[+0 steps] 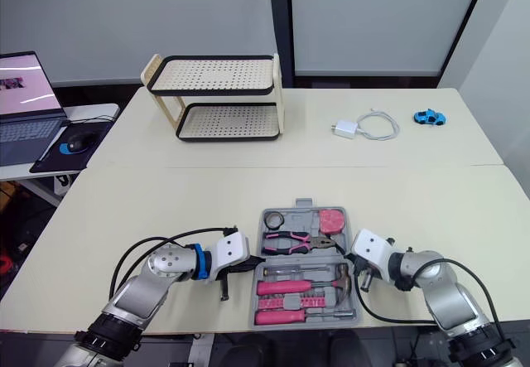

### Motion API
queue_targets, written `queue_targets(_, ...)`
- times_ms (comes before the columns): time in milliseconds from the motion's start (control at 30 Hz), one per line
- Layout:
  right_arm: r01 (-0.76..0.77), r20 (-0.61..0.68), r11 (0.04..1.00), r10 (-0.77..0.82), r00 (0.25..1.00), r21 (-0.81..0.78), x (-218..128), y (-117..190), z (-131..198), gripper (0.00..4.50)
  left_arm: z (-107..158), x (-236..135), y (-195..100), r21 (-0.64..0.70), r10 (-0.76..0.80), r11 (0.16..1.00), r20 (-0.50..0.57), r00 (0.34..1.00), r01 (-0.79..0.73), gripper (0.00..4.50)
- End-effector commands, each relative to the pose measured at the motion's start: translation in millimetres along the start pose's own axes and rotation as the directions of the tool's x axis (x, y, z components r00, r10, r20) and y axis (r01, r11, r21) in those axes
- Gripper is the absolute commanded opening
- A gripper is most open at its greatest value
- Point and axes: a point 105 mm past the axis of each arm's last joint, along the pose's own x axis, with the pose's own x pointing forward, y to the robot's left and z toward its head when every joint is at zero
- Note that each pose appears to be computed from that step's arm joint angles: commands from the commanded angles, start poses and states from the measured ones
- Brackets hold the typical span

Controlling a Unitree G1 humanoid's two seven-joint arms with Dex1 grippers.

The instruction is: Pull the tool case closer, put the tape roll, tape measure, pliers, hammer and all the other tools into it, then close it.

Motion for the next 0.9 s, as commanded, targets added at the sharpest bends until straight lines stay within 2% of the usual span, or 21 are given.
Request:
queue_targets(33, 0.041, 0.009, 0.999, -0.041, 0.999, -0.013, -11, -7, 6, 0.02, -4, -8, 5, -0.018, 0.038, 0.999, -0.003, 0.999, -0.038, 0.0)
queue_targets(233, 0.107, -0.026, 0.994, -0.107, 0.994, -0.021, -21, -13, 1, 0.02, -12, -17, 7, -0.031, 0.057, 0.998, -0.026, 0.998, -0.058, 0.0)
queue_targets(433, 0.17, 0.002, 0.984, -0.17, 0.985, -0.047, -45, -18, 6, 0.02, -23, -49, 18, -0.053, 0.121, 0.991, -0.044, 0.992, -0.123, 0.0)
queue_targets(500, 0.187, 0.034, 0.982, -0.186, 0.982, -0.027, -55, -17, 9, 0.02, -14, -61, 15, -0.059, 0.099, 0.993, 0.013, 0.995, -0.098, 0.0)
queue_targets(600, 0.198, 0.077, 0.98, -0.2, 0.977, 0.026, -70, -11, 14, 0.02, 13, -76, -9, -0.049, -0.061, 0.996, 0.13, 0.99, 0.068, 0.0)
queue_targets(700, 0.184, 0.081, 0.981, -0.188, 0.979, 0.059, -77, -4, 12, 0.02, 29, -81, -32, -0.004, -0.193, 0.981, 0.152, 0.969, 0.196, 0.0)
queue_targets(800, 0.167, 0.069, 0.98, -0.175, 0.982, 0.105, -79, 2, 7, 0.02, 45, -67, -55, 0.053, -0.303, 0.953, 0.166, 0.938, 0.298, 0.0)
queue_targets(900, 0.168, 0.068, 0.978, -0.177, 0.982, 0.12, -78, 3, 8, 0.02, 53, -41, -62, 0.089, -0.303, 0.953, 0.17, 0.938, 0.291, 0.0)
